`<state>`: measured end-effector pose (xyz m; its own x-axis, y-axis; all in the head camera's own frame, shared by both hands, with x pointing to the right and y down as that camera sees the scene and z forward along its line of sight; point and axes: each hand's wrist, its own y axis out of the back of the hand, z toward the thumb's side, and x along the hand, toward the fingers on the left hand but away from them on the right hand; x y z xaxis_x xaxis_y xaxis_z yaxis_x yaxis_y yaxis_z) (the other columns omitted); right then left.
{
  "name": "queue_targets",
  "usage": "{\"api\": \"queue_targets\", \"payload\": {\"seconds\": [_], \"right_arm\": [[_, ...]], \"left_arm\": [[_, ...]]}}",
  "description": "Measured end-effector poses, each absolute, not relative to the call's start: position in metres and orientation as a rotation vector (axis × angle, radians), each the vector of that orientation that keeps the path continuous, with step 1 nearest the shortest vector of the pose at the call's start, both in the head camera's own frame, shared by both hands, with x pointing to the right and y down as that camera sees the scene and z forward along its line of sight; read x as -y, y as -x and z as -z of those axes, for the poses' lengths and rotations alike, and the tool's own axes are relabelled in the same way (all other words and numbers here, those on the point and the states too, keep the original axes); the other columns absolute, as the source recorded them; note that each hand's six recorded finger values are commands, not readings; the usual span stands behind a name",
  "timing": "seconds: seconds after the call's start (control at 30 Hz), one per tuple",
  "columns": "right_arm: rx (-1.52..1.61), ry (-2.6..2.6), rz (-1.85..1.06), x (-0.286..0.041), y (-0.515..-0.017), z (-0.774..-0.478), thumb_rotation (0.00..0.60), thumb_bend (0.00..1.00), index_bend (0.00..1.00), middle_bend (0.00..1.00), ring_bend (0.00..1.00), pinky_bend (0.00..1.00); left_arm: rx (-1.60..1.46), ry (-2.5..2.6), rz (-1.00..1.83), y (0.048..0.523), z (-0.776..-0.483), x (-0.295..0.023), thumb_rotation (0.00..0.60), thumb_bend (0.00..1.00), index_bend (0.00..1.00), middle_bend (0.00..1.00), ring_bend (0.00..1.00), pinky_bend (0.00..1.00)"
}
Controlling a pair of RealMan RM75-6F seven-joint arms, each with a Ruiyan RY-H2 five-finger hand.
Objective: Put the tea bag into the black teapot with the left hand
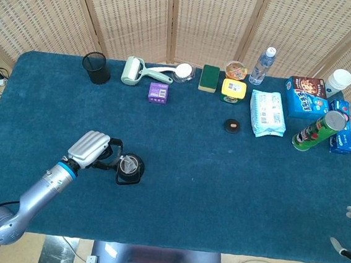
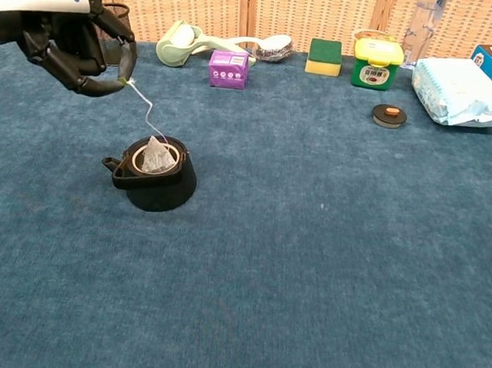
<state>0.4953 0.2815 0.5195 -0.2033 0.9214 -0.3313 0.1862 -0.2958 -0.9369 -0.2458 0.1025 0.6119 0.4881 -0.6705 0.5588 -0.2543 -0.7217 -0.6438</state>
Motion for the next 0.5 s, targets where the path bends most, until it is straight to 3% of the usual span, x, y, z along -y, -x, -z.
{"api": "queue_targets", "payload": {"seconds": [0.4,0.5], "right_arm": [[1.303,1.471,-1.539,-0.275,-0.487,-0.524,0.6,0.1,0.26,0.37,0.31,0.39],[1.291,1.475,-1.53,-0.272,-0.484,-0.523,0.6,0.1,0.26,0.37,0.3,0.39]], "left_arm": [[-0.658,2.244,1.247,0.275,-0.617,-0.133,0.6,0.5,0.65,0.98,0.95,0.92],[-0.602,2.204,1.301,0.287,-0.621,-0.139,0.6,0.48,0.58,0.98,0.95,0.92]]}}
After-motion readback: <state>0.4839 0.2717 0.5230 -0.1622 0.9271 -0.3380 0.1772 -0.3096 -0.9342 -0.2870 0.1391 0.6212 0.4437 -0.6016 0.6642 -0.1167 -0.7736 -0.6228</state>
